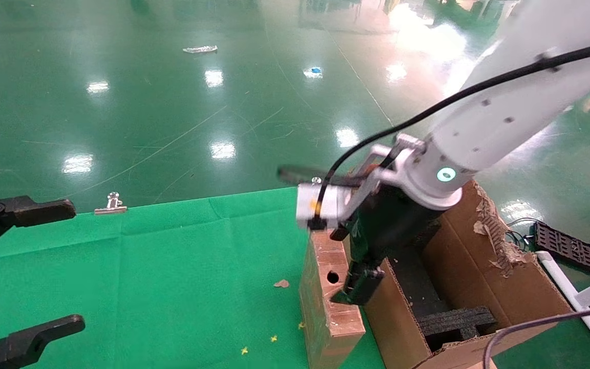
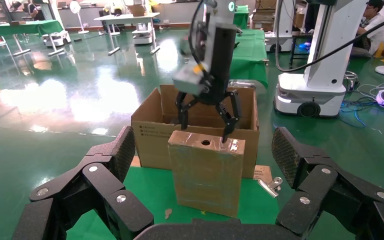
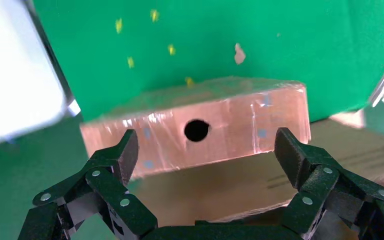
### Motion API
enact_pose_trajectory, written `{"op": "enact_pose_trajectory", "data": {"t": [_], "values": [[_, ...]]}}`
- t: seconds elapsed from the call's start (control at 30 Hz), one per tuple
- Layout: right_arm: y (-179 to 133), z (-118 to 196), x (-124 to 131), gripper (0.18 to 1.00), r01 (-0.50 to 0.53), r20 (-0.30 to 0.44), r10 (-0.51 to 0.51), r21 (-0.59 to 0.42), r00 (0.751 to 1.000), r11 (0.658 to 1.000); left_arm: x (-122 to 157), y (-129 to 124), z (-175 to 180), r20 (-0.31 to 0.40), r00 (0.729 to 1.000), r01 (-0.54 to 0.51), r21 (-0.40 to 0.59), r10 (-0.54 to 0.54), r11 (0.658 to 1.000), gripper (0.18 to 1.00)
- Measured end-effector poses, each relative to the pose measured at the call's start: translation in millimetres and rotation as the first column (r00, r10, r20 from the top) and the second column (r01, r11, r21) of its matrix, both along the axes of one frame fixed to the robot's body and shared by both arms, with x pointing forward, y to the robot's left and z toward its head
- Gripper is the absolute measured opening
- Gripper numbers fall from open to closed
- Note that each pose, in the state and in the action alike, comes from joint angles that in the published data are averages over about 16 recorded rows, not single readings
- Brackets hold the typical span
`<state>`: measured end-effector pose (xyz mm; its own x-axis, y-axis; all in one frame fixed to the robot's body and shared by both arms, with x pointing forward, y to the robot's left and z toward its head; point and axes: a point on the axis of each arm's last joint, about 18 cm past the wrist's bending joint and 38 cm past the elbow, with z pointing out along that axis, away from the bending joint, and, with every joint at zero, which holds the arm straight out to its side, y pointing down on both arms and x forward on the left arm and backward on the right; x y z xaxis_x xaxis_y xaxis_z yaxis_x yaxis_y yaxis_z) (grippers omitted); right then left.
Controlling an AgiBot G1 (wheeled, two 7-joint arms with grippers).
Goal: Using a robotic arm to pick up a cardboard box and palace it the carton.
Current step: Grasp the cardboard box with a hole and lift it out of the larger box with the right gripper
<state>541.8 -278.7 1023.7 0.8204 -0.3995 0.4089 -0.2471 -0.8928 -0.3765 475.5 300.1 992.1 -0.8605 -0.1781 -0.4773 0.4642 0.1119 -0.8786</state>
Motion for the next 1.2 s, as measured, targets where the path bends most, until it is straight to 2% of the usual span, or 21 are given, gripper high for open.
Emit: {"op": "enact_pose_trajectory", "data": {"t": [0.13,0.33,0.47,0.6,0.8,1.2], "values": [[-10,2,0,1.000,0.157,-0.051,-0.152,0.126,0.987,0.980,0,0,0,0.000,1.000,0.000,0.000,0.000,1.000,1.001],[-23,-4,4,1.000,0.372,-0.169,-0.337,0.252,0.926,0.894,0,0,0,0.000,1.000,0.000,0.000,0.000,1.000,1.001],[-26,-12,9,1.000,0.453,-0.238,-0.394,0.291,0.888,0.843,0,0,0,0.000,1.000,0.000,0.000,0.000,1.000,1.001],[-26,-21,15,1.000,0.488,-0.279,-0.413,0.310,0.867,0.816,0,0,0,0.000,1.000,0.000,0.000,0.000,1.000,1.001],[-21,-32,23,1.000,0.501,-0.306,-0.413,0.315,0.858,0.806,0,0,0,0.000,1.000,0.000,0.000,0.000,1.000,1.001],[-11,-48,30,0.996,0.490,-0.306,-0.409,0.269,0.860,0.829,0,0,0,0.000,1.000,0.000,0.000,0.000,1.000,1.000]]}}
